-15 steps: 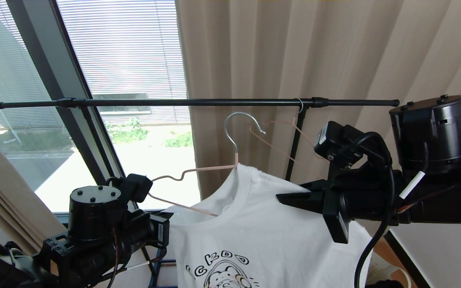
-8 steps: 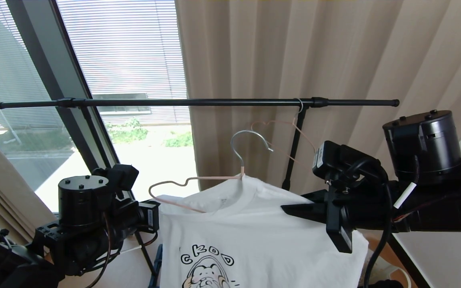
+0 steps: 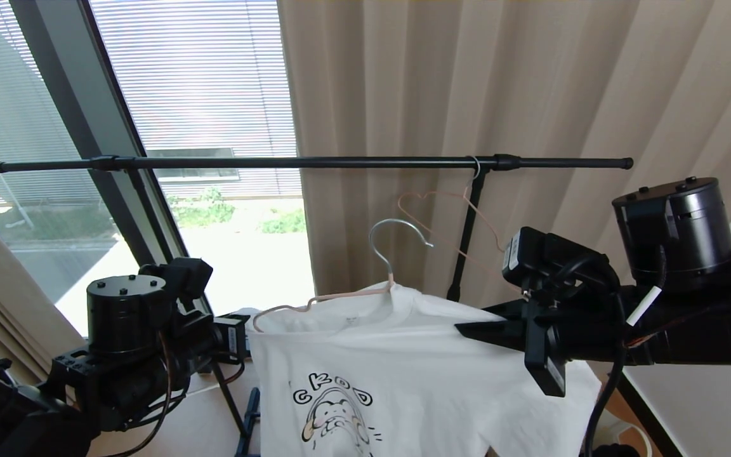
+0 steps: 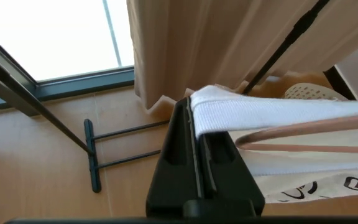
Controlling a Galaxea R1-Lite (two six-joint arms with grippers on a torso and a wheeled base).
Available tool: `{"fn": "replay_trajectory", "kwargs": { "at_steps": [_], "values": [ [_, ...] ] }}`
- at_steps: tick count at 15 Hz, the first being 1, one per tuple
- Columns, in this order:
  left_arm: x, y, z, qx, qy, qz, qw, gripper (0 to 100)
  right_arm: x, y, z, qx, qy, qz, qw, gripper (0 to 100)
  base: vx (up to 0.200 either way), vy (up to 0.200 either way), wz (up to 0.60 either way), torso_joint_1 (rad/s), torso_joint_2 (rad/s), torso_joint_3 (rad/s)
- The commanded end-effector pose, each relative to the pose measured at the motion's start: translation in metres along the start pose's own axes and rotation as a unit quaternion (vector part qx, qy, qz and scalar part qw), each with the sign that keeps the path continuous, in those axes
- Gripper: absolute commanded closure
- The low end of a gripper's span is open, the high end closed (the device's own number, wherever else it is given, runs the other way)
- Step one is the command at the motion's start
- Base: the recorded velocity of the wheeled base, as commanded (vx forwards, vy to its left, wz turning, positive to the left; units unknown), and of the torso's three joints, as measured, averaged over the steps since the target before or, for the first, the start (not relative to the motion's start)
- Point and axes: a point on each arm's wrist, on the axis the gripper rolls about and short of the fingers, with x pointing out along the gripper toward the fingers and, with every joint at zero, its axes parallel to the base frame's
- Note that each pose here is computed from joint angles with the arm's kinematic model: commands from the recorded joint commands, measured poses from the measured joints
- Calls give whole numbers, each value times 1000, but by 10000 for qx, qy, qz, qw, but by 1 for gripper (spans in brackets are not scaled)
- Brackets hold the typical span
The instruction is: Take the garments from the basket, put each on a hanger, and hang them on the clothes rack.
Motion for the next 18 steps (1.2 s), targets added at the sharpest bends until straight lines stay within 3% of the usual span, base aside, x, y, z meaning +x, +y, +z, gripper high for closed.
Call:
{"fn": "replay_trajectory", "kwargs": {
  "at_steps": [1,6,8,9,11,13,15,16,18],
  "values": [
    [0,2,2,-22,-50,34,10000,100,0,-2,-3,-19,43,-34,10000,100,0,0,0,0,0,0],
    [-5,0,7,-16,-162,-6,9999,100,3,-4,-5,-36,90,-22,10000,100,0,0,0,0,0,0],
    [-14,-7,19,45,-443,-141,9989,100,6,-5,-5,-23,99,-9,9999,100,0,0,0,0,0,0],
    [-22,-15,35,152,-754,-291,9966,100,11,-6,-5,-2,123,11,9999,100,0,0,0,0,0,0],
    [-24,-22,48,452,-736,-341,9957,100,19,-10,-5,63,52,-27,10000,100,0,0,0,0,0,0],
    [-36,-26,64,658,-732,-392,9944,100,23,-10,-1,394,-129,-75,9991,100,0,0,0,0,0,0],
    [-41,-33,70,732,-618,-452,9944,100,24,-7,3,506,-248,-38,9984,100,0,0,0,0,0,0],
    [-41,-39,74,913,-574,-326,9936,100,27,-8,5,603,-340,-74,9976,100,0,0,0,0,0,0],
    [-42,-45,79,1088,-677,-260,9914,100,28,-9,6,629,-363,-238,9971,100,0,0,0,0,0,0]
  ]
}}
